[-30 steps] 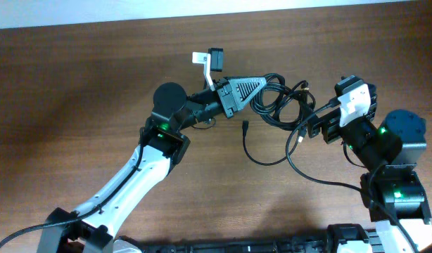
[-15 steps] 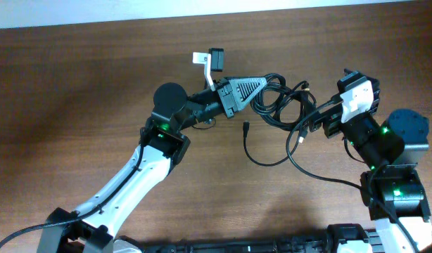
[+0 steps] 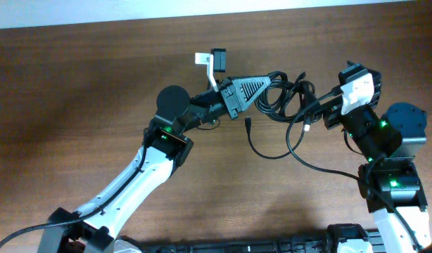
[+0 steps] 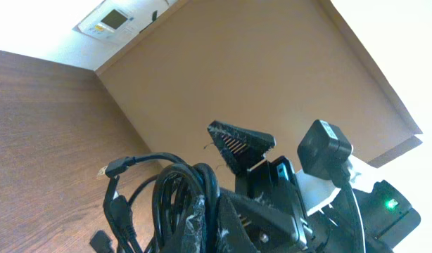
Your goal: Untangle cables
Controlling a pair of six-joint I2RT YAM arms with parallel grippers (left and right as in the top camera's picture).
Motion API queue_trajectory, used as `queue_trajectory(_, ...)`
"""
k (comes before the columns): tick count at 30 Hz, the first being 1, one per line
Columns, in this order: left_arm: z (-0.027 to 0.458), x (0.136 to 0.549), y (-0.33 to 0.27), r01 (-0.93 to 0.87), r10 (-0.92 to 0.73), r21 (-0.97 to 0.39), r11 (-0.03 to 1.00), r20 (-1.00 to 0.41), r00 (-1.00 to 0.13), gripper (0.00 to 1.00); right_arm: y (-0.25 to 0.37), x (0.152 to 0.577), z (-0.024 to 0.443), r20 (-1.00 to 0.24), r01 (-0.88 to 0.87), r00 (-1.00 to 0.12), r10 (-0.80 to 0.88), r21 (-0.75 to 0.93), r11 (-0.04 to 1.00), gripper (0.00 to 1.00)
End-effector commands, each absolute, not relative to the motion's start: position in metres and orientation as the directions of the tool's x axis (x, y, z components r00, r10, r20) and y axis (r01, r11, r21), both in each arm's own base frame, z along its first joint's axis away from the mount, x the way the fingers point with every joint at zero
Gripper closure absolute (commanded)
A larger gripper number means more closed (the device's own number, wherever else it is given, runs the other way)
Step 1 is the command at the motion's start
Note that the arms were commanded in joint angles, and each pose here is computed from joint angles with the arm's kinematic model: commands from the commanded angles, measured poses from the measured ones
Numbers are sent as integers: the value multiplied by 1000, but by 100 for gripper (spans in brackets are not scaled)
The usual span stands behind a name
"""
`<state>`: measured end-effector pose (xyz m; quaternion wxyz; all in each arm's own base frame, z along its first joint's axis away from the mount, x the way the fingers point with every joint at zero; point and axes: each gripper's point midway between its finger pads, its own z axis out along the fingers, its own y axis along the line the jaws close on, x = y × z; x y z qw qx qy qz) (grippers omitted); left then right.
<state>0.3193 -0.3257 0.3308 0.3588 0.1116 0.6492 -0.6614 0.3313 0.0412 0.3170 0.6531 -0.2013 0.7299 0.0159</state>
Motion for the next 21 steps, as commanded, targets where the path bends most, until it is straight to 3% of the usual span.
queue_trajectory(1, 352, 307, -329, 652, -317, -756, 51, -632, -707, 100, 33, 343, 328, -959, -266, -30, -280, -263, 928, 1)
queue_trajectory(11, 351, 310, -327, 657, -322, -752, 60, -637, -700, 100, 32, 355, 328, -960, -262, -15, -281, -267, 927, 1)
queue_trajectory(21, 329, 333, -308, 586, -330, -798, 144, -597, -732, 100, 36, 325, 329, -956, -281, -46, -289, -265, 922, 1)
